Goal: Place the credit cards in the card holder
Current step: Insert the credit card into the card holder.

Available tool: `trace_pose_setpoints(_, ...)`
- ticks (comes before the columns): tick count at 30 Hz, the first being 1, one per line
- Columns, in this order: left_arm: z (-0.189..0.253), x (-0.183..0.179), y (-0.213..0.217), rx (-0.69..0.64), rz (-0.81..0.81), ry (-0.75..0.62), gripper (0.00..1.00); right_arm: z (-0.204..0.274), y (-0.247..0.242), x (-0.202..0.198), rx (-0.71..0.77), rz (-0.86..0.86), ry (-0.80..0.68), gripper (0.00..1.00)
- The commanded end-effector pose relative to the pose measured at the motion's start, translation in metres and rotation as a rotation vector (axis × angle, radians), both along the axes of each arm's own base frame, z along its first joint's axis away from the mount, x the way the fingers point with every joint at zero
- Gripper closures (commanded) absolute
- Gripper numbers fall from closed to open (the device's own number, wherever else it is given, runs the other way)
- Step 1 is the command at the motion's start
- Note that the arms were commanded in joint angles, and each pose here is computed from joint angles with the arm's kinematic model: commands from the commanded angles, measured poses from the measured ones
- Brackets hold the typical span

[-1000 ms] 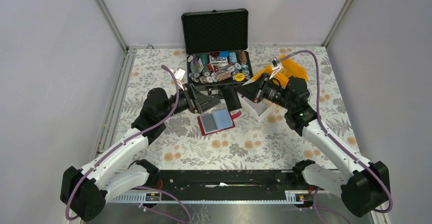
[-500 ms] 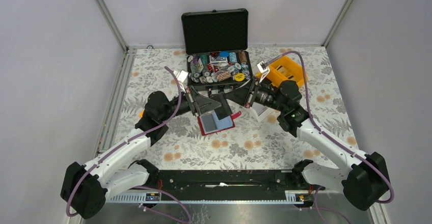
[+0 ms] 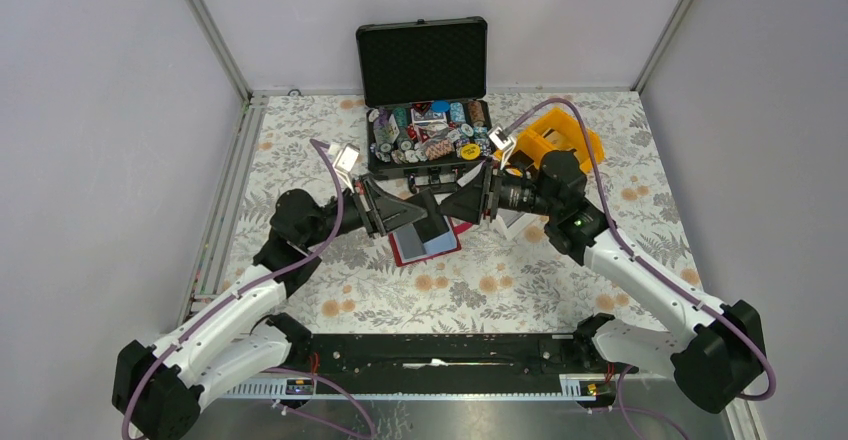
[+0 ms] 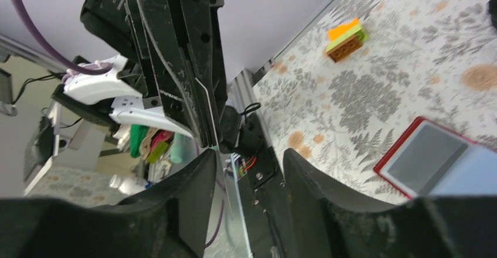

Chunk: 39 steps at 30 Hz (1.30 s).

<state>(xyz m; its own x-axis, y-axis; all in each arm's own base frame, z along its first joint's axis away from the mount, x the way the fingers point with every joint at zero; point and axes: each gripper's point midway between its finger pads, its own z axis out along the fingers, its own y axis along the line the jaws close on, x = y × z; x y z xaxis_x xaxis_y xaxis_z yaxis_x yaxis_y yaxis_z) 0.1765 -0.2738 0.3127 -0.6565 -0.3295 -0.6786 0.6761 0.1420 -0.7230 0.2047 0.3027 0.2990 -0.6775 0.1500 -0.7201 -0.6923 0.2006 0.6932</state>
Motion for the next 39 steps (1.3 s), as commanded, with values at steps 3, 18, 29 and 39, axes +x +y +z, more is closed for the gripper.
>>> trace_pose_setpoints(3, 0.012, -0.015, 0.002, -0.03, -0.059, -0.073, 1.0, 0.016, 0.007, -0.032, 0.02, 0.159, -0.023, 0.6)
trace_pose_setpoints(18, -0.02, -0.007, 0.007, 0.064, 0.007, 0.022, 0.35, -0.007, 0.017, -0.022, -0.048, 0.029, 0.079, 1.0)
trace_pose_setpoints(29, -0.134, 0.037, 0.058, 0.419, 0.433, 0.329, 0.01, -0.115, -0.006, 0.044, -0.331, -0.36, 0.219, 1.0)
trace_pose_setpoints(39, -0.191, 0.036, 0.074, 0.528, 0.512, 0.476, 0.15, -0.167, 0.014, 0.056, -0.37, -0.313, 0.285, 1.0)
